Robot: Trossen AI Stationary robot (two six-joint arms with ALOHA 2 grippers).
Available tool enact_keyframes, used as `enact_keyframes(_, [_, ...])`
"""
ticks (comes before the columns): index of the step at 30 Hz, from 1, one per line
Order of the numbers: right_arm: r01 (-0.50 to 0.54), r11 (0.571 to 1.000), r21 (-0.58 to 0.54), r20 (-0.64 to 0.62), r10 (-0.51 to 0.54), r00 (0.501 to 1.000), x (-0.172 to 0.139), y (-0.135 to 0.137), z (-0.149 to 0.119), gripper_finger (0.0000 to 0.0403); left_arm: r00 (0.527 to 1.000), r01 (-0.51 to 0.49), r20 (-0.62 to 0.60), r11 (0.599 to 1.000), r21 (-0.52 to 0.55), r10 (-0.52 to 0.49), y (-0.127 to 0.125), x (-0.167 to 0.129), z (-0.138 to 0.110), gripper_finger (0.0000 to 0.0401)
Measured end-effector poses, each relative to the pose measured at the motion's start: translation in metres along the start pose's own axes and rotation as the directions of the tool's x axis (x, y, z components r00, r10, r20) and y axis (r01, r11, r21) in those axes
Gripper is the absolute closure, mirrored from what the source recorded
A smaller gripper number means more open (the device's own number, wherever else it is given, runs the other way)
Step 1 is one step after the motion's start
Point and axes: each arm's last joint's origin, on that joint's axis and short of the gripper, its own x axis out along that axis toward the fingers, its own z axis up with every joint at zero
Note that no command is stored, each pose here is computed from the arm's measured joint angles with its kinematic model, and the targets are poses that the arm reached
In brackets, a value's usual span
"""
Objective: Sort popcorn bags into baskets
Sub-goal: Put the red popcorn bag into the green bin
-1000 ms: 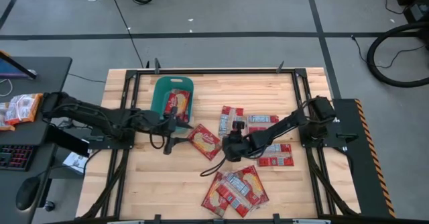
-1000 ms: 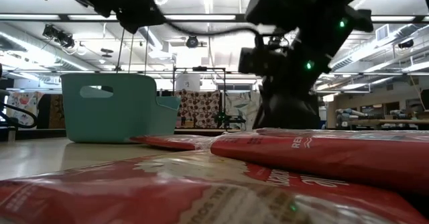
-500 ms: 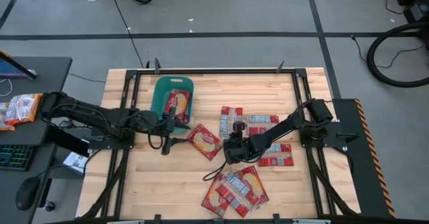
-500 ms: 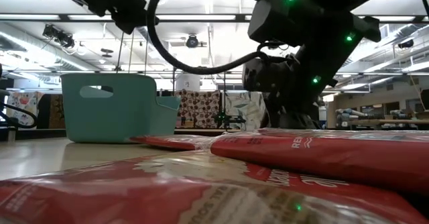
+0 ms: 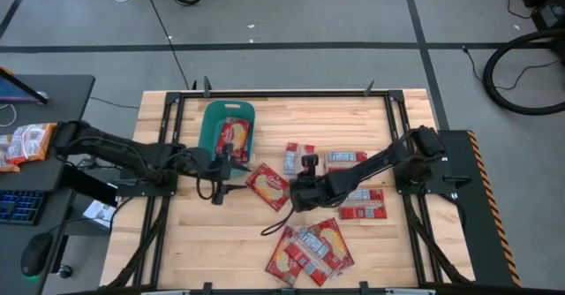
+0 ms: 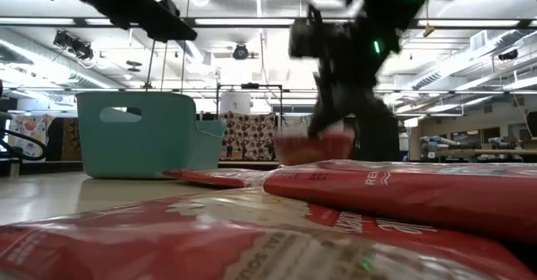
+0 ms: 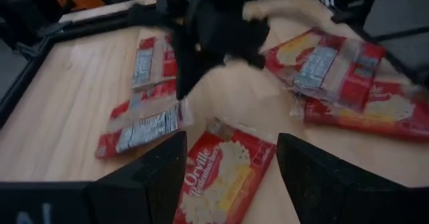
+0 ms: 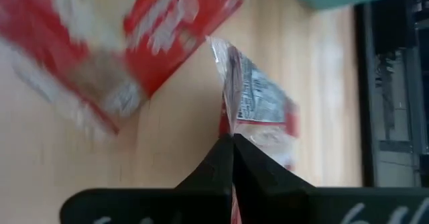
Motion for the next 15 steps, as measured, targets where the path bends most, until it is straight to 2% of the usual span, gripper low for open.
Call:
enact_keyframes(7, [-0.104,0.988,0.113,0.135,0.089,0.987,-0.048,-0.048,0.032,0.0400,0.998,-0.038,-0.039,0.999,0.038,0.040,-0.002,0.025,-0.007,0.0144])
enact_keyframes(15, [-0.149,0.977,0.152,0.260,0.106,0.960,-0.081,-0.075,0.052,0.0401,0.992,-0.122,-0.026,0.993,0.001,0.122,-0.003,0.045,-0.011,0.0096])
